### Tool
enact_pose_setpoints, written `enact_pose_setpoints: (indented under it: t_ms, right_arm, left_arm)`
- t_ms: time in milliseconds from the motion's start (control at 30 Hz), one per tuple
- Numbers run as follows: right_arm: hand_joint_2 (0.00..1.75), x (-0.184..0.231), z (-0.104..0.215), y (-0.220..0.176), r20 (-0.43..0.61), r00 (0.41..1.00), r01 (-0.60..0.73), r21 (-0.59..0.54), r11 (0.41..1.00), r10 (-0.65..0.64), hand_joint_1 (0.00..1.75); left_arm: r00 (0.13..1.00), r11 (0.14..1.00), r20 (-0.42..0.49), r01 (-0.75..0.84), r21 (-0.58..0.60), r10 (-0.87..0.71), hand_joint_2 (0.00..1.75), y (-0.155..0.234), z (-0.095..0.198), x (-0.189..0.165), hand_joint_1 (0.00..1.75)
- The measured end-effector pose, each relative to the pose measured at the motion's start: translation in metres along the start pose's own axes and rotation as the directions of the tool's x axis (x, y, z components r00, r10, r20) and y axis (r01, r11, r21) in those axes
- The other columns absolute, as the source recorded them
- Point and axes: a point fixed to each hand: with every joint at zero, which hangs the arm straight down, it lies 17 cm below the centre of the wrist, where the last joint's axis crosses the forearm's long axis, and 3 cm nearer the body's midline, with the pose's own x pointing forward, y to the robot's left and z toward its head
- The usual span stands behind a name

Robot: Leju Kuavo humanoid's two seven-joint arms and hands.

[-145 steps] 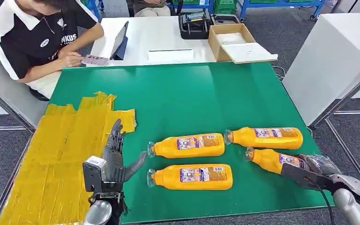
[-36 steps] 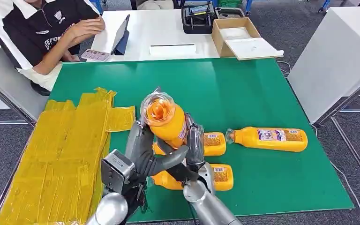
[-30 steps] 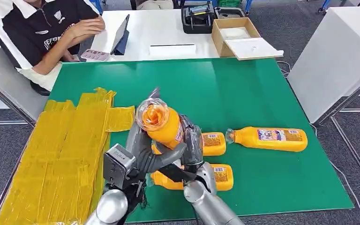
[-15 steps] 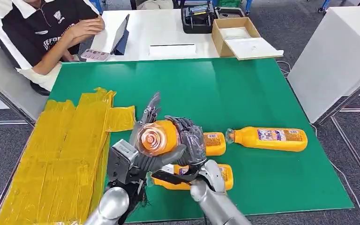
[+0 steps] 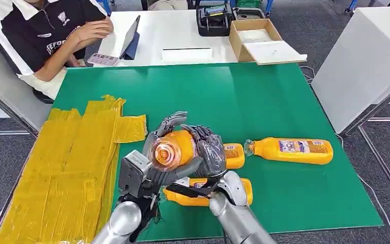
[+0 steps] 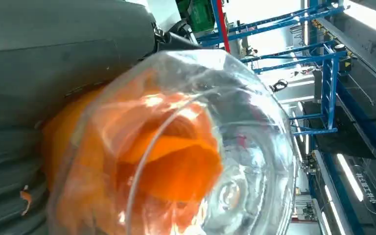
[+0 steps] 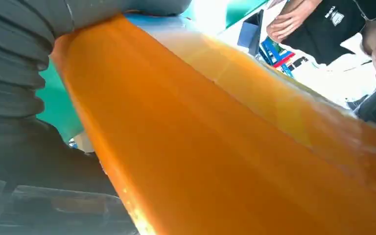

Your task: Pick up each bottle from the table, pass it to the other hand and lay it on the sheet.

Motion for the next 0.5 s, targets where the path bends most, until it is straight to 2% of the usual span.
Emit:
enact_pose_setpoints:
  t_ms: [500]
  right_arm:
    - [1.75,-0.0074,-0.0024,-0.0087,-0.054,0.995,0.075,-0.059,0.995,-0.079,1.75]
  left_arm:
    - [1.000,1.000,0.017,-0.021,-0.010,0.021,1.75,0.0005,-0.0102,0.0012,1.75]
